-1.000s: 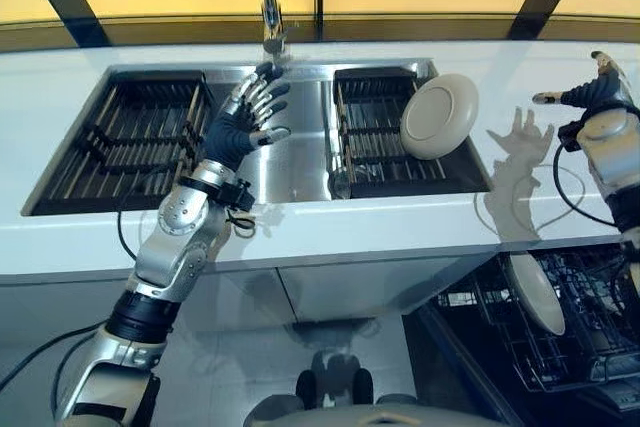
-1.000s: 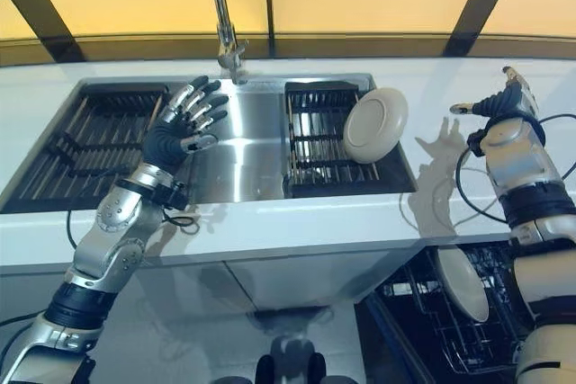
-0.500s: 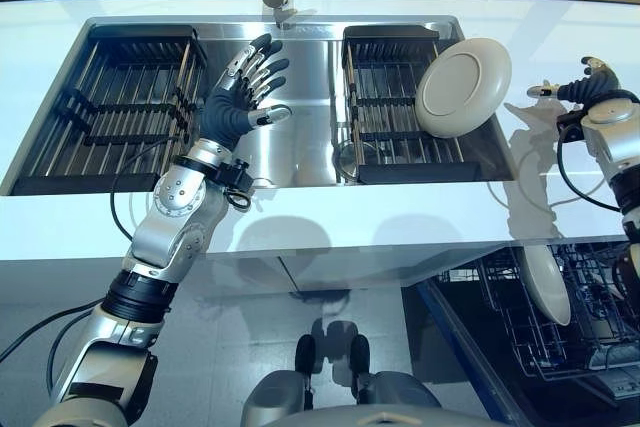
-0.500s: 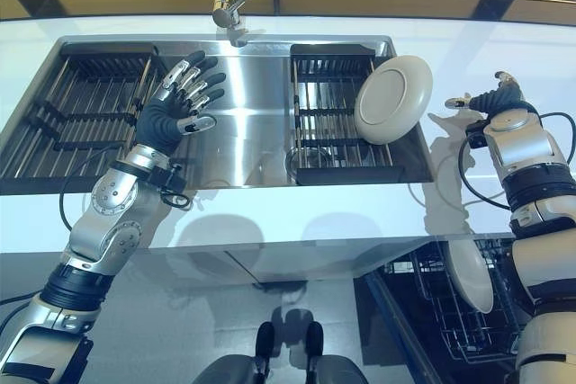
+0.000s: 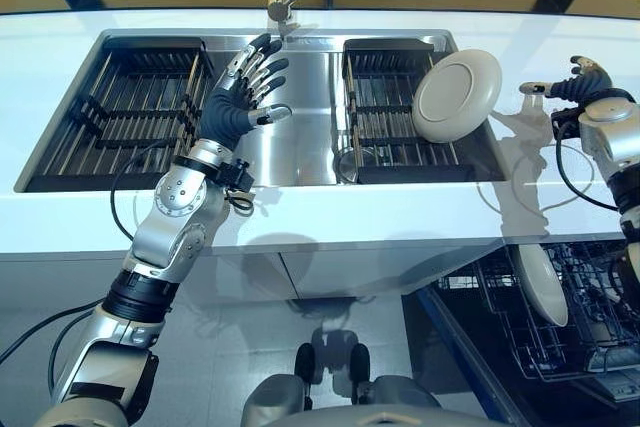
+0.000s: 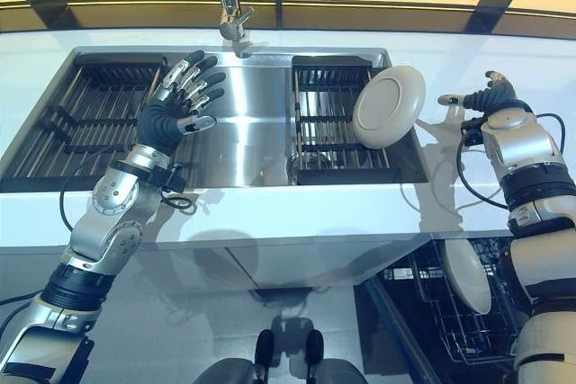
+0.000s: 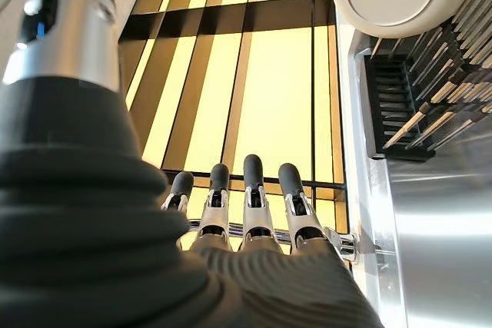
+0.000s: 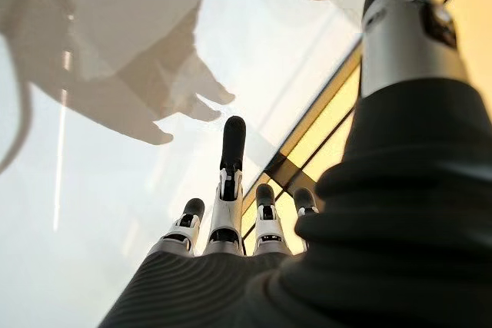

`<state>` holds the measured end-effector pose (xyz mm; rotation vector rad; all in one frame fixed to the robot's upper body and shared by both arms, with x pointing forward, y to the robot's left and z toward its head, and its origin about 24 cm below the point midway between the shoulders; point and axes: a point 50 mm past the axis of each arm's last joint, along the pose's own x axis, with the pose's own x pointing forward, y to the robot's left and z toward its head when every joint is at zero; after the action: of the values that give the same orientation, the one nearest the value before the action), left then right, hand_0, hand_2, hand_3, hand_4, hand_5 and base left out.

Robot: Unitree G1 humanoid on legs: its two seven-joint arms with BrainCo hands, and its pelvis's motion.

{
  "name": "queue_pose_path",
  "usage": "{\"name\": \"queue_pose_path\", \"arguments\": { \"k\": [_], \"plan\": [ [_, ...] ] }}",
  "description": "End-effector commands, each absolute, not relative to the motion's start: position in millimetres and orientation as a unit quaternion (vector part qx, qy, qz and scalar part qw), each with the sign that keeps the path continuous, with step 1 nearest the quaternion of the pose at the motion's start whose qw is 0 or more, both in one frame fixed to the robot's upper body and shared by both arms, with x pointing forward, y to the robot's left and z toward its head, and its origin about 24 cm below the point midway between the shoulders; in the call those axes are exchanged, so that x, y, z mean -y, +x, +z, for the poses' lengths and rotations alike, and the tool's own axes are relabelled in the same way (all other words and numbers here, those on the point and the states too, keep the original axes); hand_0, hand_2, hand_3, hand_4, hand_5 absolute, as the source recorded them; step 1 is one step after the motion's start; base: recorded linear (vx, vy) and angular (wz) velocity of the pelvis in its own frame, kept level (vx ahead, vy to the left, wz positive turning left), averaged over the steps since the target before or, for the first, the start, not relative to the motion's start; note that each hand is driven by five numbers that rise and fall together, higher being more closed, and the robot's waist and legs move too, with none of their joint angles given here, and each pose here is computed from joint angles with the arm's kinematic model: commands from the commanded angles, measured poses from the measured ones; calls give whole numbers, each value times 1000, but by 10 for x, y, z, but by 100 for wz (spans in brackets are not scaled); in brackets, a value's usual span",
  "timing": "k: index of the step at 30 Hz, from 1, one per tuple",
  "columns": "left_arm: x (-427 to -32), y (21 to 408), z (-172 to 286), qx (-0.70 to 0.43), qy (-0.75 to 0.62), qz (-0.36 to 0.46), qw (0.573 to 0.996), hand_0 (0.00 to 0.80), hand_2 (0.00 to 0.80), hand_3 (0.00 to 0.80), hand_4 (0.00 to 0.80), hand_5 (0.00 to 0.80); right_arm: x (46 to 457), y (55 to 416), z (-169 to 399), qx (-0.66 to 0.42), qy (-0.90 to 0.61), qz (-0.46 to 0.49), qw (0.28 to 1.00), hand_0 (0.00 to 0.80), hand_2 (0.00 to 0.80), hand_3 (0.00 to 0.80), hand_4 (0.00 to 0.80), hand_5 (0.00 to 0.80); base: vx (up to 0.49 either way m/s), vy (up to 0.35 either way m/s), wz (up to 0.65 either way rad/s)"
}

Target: Take plates into dishwasher

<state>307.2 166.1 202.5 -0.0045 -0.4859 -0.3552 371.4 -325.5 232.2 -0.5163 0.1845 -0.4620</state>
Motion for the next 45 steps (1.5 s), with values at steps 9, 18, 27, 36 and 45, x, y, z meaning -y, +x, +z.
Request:
{"name": "queue_pose_path", "arguments": {
  "k": [9,18,27,36,45],
  "plan": [
    [-1507,3072,2098,274,-15,-191,942,0,0,0,0,0,2950,3820,2558,-20,-266,-174,948,0,0,0,0,0,0,0,0],
    [-1480,3078,2138,279,-14,-192,941,0,0,0,0,0,2838,3866,2552,-18,-271,-165,948,0,0,0,0,0,-4,1,0],
    [-1488,3073,2171,288,-12,-187,939,0,0,0,0,0,2814,3868,2545,-24,-283,-164,945,0,0,0,0,0,0,0,0],
    [-1484,3074,2213,295,-10,-184,937,0,0,0,0,0,2850,3858,2535,-32,-286,-162,944,0,0,0,0,0,0,0,0],
    [-1472,3081,2239,298,-11,-182,937,0,0,0,0,0,2835,3870,2490,-47,-294,-163,941,0,0,0,0,0,0,0,0]
  ]
}}
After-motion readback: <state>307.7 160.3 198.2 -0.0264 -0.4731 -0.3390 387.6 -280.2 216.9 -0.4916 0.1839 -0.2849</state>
